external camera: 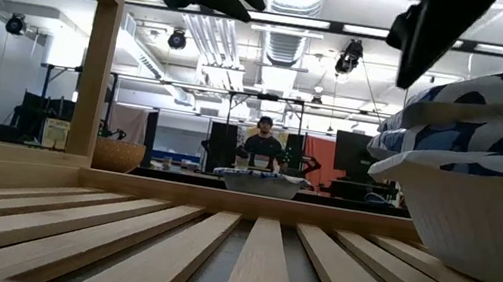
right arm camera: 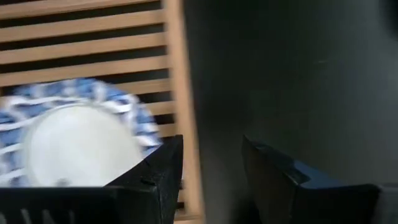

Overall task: Place and stack bowls onto a shelf
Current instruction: Stack the white patterned bowl on top of the white patterned bowl on the shelf

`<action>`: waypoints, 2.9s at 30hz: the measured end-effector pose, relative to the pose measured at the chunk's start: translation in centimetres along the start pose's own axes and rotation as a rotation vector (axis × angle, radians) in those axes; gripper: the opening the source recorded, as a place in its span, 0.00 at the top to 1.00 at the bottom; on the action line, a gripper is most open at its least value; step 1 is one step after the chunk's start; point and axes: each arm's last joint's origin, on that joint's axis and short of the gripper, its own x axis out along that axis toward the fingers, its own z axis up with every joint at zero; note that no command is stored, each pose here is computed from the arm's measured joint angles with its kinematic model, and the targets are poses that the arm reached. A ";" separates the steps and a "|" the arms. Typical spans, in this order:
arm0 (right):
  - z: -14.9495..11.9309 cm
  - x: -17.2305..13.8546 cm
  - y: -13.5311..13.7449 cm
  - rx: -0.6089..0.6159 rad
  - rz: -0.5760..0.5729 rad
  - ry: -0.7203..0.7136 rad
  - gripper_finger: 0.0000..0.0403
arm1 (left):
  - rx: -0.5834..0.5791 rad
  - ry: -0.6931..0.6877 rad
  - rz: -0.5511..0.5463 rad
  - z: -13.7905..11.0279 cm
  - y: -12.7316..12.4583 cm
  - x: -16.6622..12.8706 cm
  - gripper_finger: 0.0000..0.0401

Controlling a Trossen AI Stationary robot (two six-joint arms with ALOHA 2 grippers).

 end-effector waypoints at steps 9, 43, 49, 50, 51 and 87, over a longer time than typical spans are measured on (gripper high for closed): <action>1.4 0.1 -4.5 0.008 -0.083 0.022 0.63 | -0.008 0.083 0.058 -1.2 0.3 1.0 0.66; 7.6 7.2 -19.0 -0.149 -0.258 -0.242 0.65 | -0.011 0.140 0.149 -4.1 -1.9 -2.1 0.66; 8.0 9.9 -20.2 -0.160 -0.263 -0.190 0.67 | 0.012 0.158 0.129 -4.6 -2.5 -2.9 0.66; 8.1 10.1 -20.3 -0.159 -0.263 -0.190 0.67 | 0.016 0.160 0.127 -4.6 -2.5 -3.0 0.66; 8.3 10.3 -20.4 -0.161 -0.265 -0.190 0.67 | 0.018 0.161 0.125 -4.7 -2.6 -3.1 0.66; 7.9 8.6 -21.9 -0.213 -0.343 -0.087 0.98 | -0.069 0.160 0.106 -5.1 -3.2 -3.7 0.66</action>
